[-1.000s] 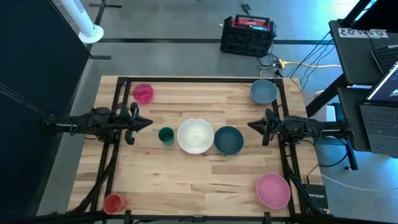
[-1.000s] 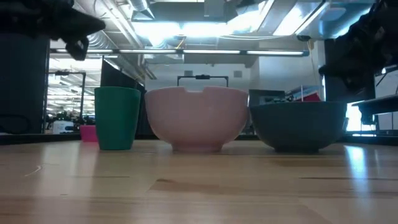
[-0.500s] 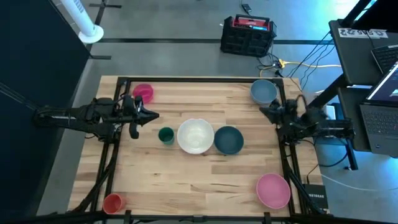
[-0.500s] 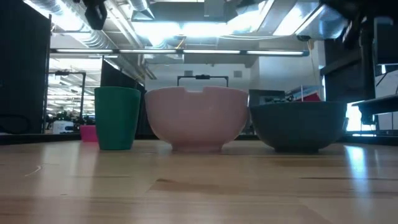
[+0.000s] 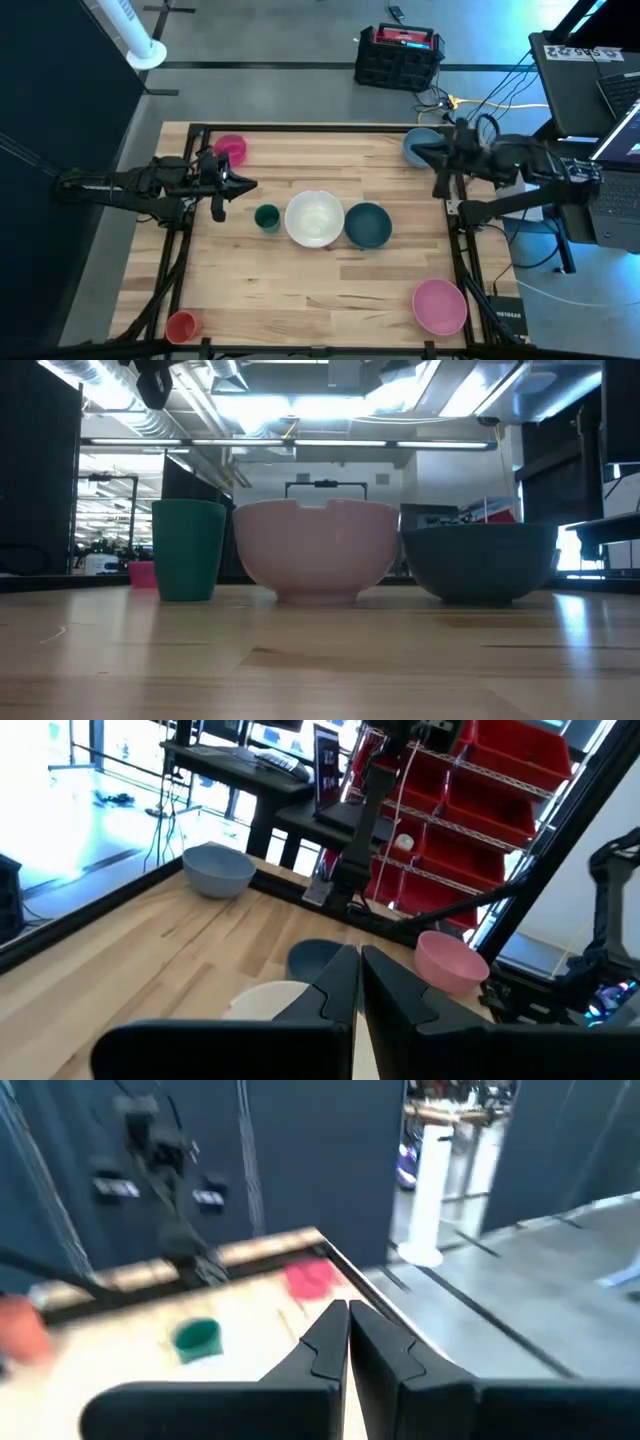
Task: Nest bowls inside each other
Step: Stack the dark blue bowl into the white bowl
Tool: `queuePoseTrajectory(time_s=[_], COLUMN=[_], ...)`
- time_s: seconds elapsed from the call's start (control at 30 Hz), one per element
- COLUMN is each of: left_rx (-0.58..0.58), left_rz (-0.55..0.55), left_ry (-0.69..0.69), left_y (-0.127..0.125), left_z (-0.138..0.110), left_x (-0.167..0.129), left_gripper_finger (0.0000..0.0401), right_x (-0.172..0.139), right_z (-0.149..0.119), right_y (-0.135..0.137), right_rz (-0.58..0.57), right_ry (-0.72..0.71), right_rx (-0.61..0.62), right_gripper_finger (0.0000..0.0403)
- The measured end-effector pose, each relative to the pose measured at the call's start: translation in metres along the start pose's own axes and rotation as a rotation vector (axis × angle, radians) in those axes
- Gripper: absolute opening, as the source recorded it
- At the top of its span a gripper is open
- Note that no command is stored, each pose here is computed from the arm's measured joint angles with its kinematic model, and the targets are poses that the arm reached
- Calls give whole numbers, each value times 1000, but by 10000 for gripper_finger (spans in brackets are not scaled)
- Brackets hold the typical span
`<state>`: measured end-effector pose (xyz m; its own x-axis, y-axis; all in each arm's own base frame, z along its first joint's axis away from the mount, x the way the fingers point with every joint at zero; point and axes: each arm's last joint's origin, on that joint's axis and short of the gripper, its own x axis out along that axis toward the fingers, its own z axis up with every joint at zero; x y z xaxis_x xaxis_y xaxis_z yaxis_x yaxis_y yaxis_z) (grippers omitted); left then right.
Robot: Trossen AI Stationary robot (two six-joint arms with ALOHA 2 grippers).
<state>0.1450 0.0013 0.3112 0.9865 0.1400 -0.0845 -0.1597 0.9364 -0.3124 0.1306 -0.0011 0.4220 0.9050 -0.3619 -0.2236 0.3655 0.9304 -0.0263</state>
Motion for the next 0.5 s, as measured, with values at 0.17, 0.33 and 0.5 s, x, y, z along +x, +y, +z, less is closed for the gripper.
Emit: queuePoseTrajectory(time_s=[0.17, 0.33, 0.5], left_rx=[1, 0, 1], left_rz=[2, -2, -4], left_ry=[4, 0, -3], left_y=[0, 0, 0], left_z=[0, 0, 0], left_x=[0, -1, -1], left_gripper_finger=[0, 0, 0], right_x=[32, 66, 83], right_z=[20, 5, -10], right_y=[10, 6, -4], right_rz=[-42, -30, 18], right_ry=[217, 454, 635], right_rx=[-189, -147, -24], right_gripper_finger=[0, 2, 32])
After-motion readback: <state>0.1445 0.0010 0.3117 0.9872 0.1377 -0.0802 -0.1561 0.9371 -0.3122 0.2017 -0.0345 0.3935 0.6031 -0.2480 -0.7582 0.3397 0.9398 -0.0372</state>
